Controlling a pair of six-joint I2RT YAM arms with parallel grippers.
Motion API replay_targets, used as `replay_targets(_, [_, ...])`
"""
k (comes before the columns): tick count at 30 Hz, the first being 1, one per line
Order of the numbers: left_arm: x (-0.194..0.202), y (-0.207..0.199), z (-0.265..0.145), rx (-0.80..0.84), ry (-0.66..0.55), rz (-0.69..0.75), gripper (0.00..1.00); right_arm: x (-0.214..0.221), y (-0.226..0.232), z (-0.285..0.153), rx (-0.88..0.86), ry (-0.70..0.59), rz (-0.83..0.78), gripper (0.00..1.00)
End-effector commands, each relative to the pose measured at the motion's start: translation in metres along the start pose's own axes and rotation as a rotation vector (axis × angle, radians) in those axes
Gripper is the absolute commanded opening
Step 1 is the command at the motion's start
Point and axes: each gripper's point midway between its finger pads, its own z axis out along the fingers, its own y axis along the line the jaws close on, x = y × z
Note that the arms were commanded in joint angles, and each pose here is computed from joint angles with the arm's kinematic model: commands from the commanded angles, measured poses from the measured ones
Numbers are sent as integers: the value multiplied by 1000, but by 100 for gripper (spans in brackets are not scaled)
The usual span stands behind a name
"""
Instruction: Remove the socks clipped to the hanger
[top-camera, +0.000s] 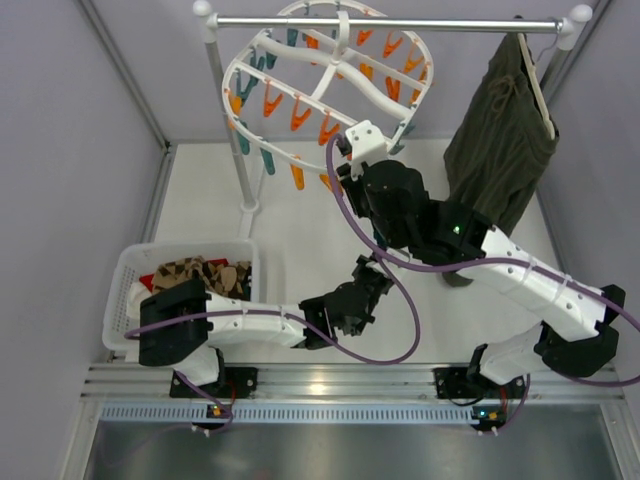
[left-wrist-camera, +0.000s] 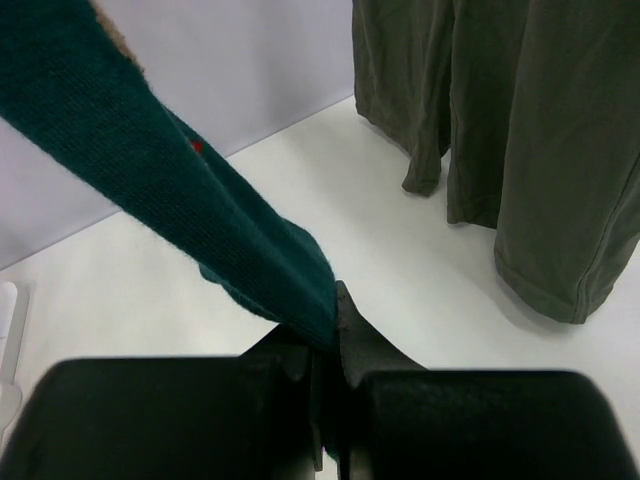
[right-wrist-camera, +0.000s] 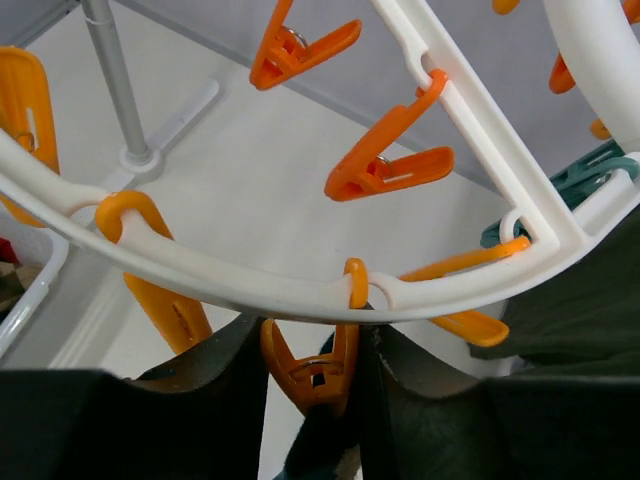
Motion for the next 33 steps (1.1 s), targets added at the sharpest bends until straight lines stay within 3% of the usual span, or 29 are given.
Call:
replay_targets(1, [-15,-2,3,-16,-37,-39,0,-31,-12,-8,20,-97,71,30])
replay_targets(2, [-15,-2,3,-19,-36,-47,0,-32,-12,-8,17,-98,70,20])
replay_targets(3, [-11,-1,2,-20,-30,-42,0,-33,-11,-8,11,-100,74,17])
replay_targets(9, [9,8,-9,-42,4,-95,0,-37,-12,-11,4,-113,85,11])
replay_targets(10, [10,13,-12,-55,5,-113,0,-37,-11,-11,-2,-114,86,15])
replay_targets(11, [23,18,-17,-72,28,-118,0,-38,-12,-13,-7,-119,91,34])
replay_targets(12, [28,25,-20,-99,38,-126,0,-37,-10,-14,-17,-116,98,43])
replay_targets(13, [41,40,-30,-153,61,-141,0,-35,-7,-16,-44,-119,102,59])
replay_targets(16, [55,69,-50,-242,113,-205,0,-33,7,-22,-139,-125,139,68])
replay_targets(18, [60,91,-66,-297,127,-240,0,-28,13,-32,-205,-124,160,81])
replay_targets(20, [75,106,-80,-335,178,-229,0,-25,30,-48,-352,-129,160,99])
replay_targets(23, [83,135,-101,-404,247,-235,0,-20,42,-75,-503,-149,210,99])
replay_targets(25, [71,154,-104,-440,256,-340,0,-22,49,-95,-607,-193,238,100])
replay_targets(26, [79,167,-112,-454,301,-304,0,-15,44,-107,-630,-211,251,99])
replay_targets(28, [74,191,-117,-507,310,-415,0,-14,41,-120,-663,-248,279,99])
replay_targets(33, [76,253,-147,-656,317,-500,0,6,17,-135,-615,-276,285,100])
